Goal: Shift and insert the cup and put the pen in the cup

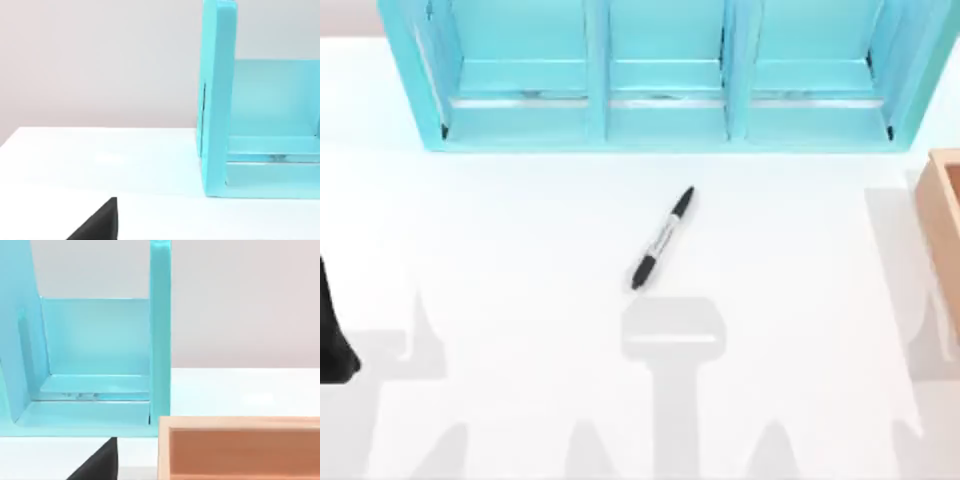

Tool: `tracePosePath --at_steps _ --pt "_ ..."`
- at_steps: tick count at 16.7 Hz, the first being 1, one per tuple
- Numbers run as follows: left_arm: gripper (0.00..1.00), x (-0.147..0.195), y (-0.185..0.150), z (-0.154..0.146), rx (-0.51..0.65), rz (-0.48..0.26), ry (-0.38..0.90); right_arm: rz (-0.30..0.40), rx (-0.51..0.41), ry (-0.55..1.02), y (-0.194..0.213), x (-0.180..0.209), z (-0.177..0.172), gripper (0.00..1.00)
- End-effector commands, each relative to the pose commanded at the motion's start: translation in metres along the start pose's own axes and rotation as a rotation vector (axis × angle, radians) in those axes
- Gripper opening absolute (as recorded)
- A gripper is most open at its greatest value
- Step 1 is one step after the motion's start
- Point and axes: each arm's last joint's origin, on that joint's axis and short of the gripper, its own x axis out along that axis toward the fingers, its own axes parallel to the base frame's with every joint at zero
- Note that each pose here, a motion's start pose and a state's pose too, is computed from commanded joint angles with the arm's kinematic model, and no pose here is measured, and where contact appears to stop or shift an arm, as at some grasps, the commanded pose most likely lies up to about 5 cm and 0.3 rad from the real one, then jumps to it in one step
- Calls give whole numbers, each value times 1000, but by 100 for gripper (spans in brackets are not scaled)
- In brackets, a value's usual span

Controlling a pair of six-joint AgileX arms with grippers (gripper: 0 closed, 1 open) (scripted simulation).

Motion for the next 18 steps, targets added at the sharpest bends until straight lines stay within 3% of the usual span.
tracePosePath --at_steps 4,8,13,18 --pt "100 0 0 0 0 0 0 -11 -8 30 -1 0 5 100" --pt "100 0 0 0 0 0 0 -54 -50 193 -6 5 38 100" --pt "100 0 0 0 0 0 0 -102 -96 592 -21 45 91 100" --pt "100 0 0 0 0 0 0 -96 -83 1074 -54 117 108 100"
